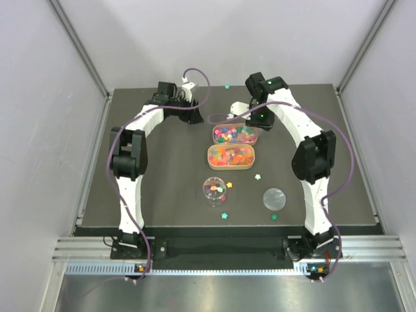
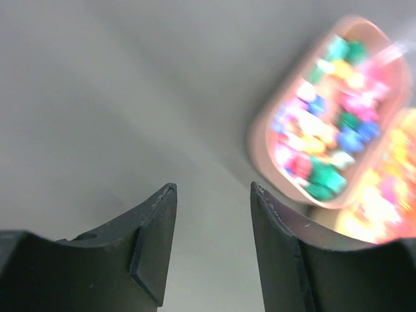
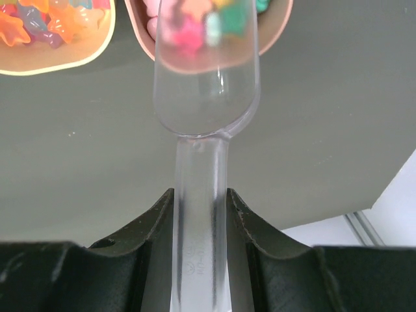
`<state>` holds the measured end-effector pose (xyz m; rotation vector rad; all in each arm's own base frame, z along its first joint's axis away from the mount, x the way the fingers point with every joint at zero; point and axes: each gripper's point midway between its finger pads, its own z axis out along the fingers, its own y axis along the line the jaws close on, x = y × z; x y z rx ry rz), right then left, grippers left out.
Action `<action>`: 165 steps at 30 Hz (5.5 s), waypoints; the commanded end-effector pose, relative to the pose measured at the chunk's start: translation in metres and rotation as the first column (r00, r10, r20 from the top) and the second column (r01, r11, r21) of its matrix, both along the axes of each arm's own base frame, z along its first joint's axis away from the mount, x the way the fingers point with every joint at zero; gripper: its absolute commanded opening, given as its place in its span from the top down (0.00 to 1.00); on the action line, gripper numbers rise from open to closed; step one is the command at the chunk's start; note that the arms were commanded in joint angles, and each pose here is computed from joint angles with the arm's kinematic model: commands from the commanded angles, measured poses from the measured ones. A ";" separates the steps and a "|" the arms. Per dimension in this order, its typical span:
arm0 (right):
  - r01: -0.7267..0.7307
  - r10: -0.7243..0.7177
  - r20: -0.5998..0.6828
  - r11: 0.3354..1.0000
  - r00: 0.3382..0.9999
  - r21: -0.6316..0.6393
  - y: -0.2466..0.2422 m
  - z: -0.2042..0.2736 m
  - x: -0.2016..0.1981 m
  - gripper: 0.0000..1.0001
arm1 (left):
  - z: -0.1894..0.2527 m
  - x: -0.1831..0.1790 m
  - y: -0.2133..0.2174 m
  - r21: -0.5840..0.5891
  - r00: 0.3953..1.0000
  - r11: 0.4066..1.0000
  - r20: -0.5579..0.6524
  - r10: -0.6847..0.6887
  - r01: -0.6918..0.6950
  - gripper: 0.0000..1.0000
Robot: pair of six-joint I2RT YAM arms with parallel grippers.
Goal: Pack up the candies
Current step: Scoop the fake candies from the storage box, then place the fake candies in the packing bottle.
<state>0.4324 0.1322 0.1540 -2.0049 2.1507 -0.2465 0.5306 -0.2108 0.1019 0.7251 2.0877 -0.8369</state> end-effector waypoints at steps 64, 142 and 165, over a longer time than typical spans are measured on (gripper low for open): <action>-0.106 0.272 -0.400 0.915 0.875 0.390 0.060 -0.102 -0.042 1.00 | -0.014 -0.082 -0.014 0.017 0.956 0.987 -0.251 -0.152 0.161 0.57; -0.341 0.391 -0.121 0.889 0.912 0.304 0.063 0.029 -0.189 1.00 | 0.066 -0.165 0.124 0.171 0.985 0.982 -0.136 0.109 -0.085 0.60; -0.385 0.396 -0.078 0.914 0.915 0.125 0.065 0.042 -0.192 1.00 | 0.057 -0.184 0.117 0.122 0.990 0.988 -0.092 0.104 -0.093 0.60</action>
